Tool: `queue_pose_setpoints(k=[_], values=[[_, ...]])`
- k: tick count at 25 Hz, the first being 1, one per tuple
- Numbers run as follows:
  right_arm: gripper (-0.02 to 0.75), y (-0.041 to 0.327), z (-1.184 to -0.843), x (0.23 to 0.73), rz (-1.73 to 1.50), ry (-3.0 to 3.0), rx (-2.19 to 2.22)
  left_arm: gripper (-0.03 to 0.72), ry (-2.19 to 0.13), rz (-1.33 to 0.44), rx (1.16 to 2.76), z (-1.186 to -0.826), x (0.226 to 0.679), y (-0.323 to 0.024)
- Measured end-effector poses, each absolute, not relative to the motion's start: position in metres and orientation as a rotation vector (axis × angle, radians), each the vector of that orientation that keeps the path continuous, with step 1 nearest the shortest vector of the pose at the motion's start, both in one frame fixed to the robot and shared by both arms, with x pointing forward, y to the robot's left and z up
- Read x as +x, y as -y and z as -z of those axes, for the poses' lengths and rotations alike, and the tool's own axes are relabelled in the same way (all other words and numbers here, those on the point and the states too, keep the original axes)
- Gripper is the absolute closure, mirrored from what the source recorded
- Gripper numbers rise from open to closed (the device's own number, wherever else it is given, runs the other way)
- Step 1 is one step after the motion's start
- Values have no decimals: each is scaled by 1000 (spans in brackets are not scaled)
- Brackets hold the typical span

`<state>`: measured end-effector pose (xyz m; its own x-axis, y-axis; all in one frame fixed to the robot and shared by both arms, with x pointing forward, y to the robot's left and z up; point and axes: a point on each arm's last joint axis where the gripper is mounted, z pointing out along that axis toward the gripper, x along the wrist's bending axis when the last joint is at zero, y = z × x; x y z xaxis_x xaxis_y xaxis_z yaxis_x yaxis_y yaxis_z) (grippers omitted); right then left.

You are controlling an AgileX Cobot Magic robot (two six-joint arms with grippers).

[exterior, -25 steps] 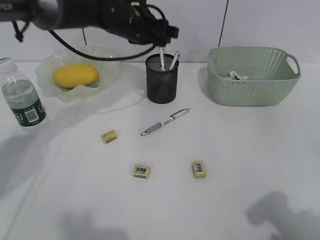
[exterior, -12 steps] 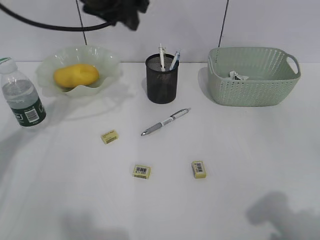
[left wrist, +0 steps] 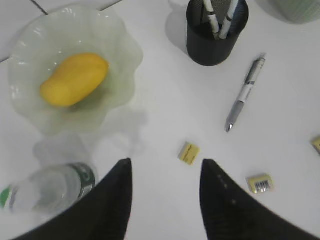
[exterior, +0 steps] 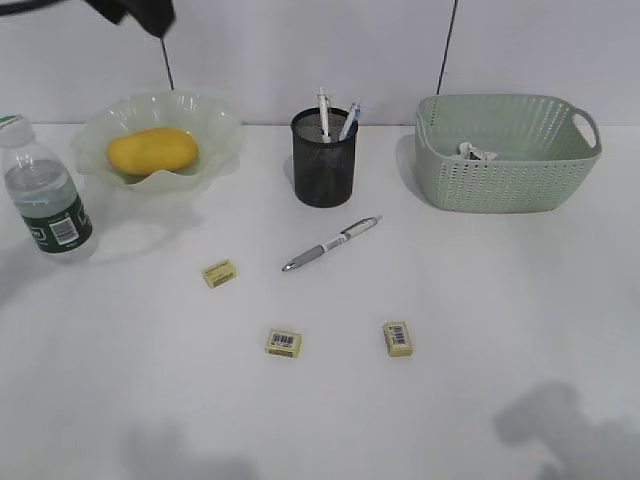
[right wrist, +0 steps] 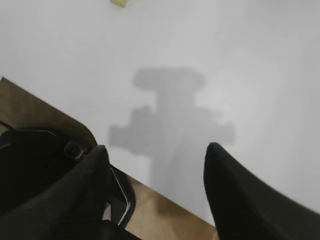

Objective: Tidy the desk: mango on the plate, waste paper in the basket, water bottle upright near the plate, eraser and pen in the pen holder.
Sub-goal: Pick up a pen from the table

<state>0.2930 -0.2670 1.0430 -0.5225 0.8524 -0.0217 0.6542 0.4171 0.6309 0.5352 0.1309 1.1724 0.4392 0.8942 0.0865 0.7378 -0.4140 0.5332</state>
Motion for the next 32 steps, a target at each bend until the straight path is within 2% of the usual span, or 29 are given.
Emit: queue_pose_setpoints(k=[3, 7, 14, 24, 32], values=[[261, 265, -1049, 299, -801, -2313, 1360, 349, -1384, -500, 2289, -1173, 506, -149], [261, 256, -1058, 317, -727, -2335, 1402, 349, -1403, -473, 2330, -1156, 458, -179], [261, 227, -1056, 367, -580, -2411, 1461, 349, -1378, -471, 2285, -1128, 372, -230], [261, 172, -1046, 443, -535, -2471, 1685, 349, -1241, -552, 2020, -1088, 264, -293], [261, 136, -1035, 495, -597, -2364, 1948, 349, -1131, -629, 1829, -1062, 227, -315]])
